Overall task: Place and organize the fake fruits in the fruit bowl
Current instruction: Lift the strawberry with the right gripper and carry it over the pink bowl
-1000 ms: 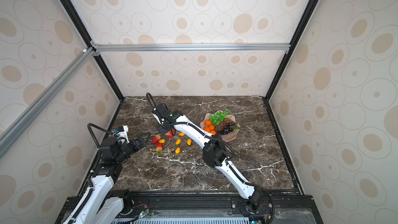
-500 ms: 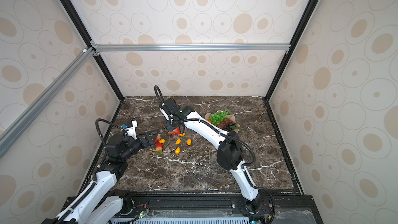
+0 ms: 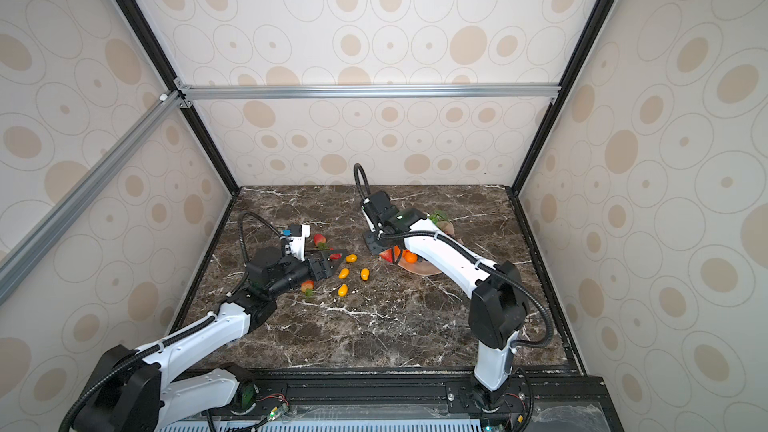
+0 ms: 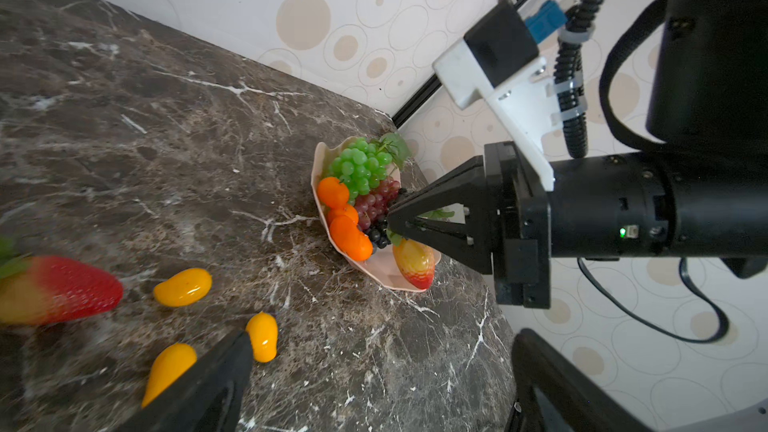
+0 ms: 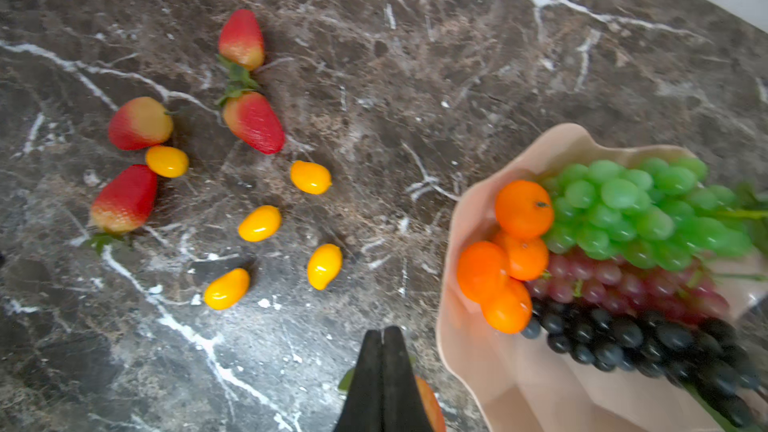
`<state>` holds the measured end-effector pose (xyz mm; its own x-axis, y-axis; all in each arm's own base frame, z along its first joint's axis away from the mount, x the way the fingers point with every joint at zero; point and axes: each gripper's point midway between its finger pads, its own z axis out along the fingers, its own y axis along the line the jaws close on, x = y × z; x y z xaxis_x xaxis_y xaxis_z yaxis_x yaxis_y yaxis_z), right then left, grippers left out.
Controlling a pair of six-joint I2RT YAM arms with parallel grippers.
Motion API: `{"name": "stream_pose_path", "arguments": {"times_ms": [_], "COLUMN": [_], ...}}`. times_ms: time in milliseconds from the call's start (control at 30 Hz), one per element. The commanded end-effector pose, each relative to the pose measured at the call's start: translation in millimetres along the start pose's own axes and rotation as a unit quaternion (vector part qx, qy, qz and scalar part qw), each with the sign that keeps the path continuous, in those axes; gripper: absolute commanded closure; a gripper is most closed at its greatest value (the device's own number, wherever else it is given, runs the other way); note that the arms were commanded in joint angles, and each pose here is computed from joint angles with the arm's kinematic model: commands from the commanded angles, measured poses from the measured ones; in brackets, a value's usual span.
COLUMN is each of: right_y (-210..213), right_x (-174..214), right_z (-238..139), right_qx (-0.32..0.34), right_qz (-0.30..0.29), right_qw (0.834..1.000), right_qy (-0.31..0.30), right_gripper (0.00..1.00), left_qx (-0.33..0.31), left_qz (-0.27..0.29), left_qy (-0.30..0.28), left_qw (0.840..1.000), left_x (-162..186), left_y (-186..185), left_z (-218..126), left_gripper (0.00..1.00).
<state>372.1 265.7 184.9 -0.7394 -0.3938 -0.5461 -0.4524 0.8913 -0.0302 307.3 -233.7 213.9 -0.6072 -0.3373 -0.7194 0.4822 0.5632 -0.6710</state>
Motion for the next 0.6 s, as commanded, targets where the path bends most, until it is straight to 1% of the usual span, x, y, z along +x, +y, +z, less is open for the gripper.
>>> {"name": "stream_pose_path", "arguments": {"times_ms": [0, 100, 200, 333, 433, 567], "right_y": [-32.6, -57.1, -75.8, -92.4, -100.6, -114.9], "right_x": [16.7, 33.1, 43.9, 55.7, 58.8, 57.6], "right_z": [-11.8, -13.9, -15.7, -14.1, -12.3, -6.7], "right_qx": [0.039, 0.063, 0.077, 0.098, 0.114, 0.134], "right_qz": [0.014, 0.012, 0.008, -0.026, -0.056, -0.069], "right_qw": [0.999, 0.997, 0.996, 0.992, 0.988, 0.984], "right_qy": [0.013, 0.032, 0.049, 0.078, 0.088, 0.097], "right_gripper": [1.0, 1.0, 1.0, 1.0, 1.0, 1.0], "left_qx": [0.039, 0.052, 0.06, 0.073, 0.084, 0.095], "left_qz": [0.042, 0.059, 0.064, 0.065, 0.061, 0.055], "left_qy": [-0.026, -0.011, 0.006, 0.022, 0.029, 0.039], "left_qw": [0.998, 0.997, 0.996, 0.995, 0.994, 0.993], "left_x": [-18.7, -11.1, -1.6, 9.3, 16.4, 24.7], "left_y": [-33.8, -49.0, -57.8, -68.5, -74.8, -79.1], "left_z": [17.1, 34.4, 52.2, 71.1, 80.4, 88.2], "left_gripper": [0.02, 0.02, 0.02, 0.02, 0.02, 0.02]}}
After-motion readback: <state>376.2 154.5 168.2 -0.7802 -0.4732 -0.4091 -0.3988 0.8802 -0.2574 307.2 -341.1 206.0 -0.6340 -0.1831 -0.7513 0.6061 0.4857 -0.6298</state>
